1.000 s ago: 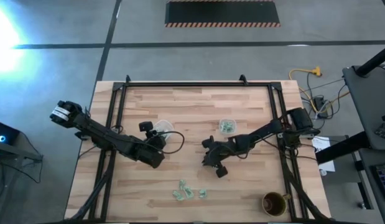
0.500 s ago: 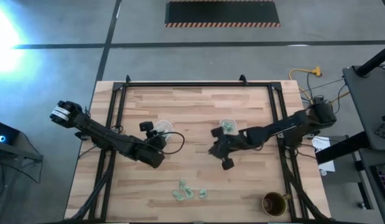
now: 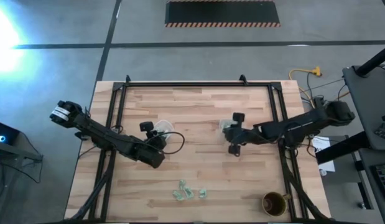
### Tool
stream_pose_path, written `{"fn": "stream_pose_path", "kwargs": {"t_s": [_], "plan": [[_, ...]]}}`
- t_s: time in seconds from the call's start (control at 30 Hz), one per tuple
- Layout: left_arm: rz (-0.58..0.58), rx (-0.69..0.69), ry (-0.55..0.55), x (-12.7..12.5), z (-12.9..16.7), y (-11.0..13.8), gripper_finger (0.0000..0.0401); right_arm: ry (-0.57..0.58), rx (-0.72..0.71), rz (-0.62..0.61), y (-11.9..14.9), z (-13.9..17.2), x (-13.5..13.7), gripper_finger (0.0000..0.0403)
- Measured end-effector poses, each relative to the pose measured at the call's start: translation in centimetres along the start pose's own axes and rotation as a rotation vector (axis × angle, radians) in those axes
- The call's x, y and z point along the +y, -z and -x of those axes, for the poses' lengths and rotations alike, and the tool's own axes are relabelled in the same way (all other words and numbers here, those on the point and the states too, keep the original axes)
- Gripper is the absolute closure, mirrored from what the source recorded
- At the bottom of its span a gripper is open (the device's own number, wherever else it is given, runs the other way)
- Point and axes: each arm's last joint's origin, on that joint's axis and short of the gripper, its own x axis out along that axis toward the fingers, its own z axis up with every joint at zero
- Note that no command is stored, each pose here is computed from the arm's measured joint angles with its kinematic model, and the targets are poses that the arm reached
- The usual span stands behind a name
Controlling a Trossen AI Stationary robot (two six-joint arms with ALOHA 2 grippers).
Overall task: Pick and place Stevia / Truvia into bins
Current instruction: Put the light green stevia packet into the right transparent container
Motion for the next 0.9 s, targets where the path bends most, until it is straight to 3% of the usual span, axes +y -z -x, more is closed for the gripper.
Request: {"fn": "stream_pose_path", "kwargs": {"t_s": [0.47, 0.73, 0.9], "plan": [[-0.013, -0.003, -0.002, 0.0, 0.0, 0.0, 0.0291, 0.089, 0.038, -0.140, 3.2, -1.8, -2.6, 0.0364], [-0.011, -0.009, 0.000, 0.0, 0.0, -0.1, 0.0291, 0.012, 0.019, -0.150, 3.1, -1.9, -2.4, 0.0364], [-0.007, -0.014, 0.002, -0.1, 0.0, -0.2, 0.0291, 0.027, 0.009, -0.187, 3.2, -2.1, -2.7, 0.0362]]}}
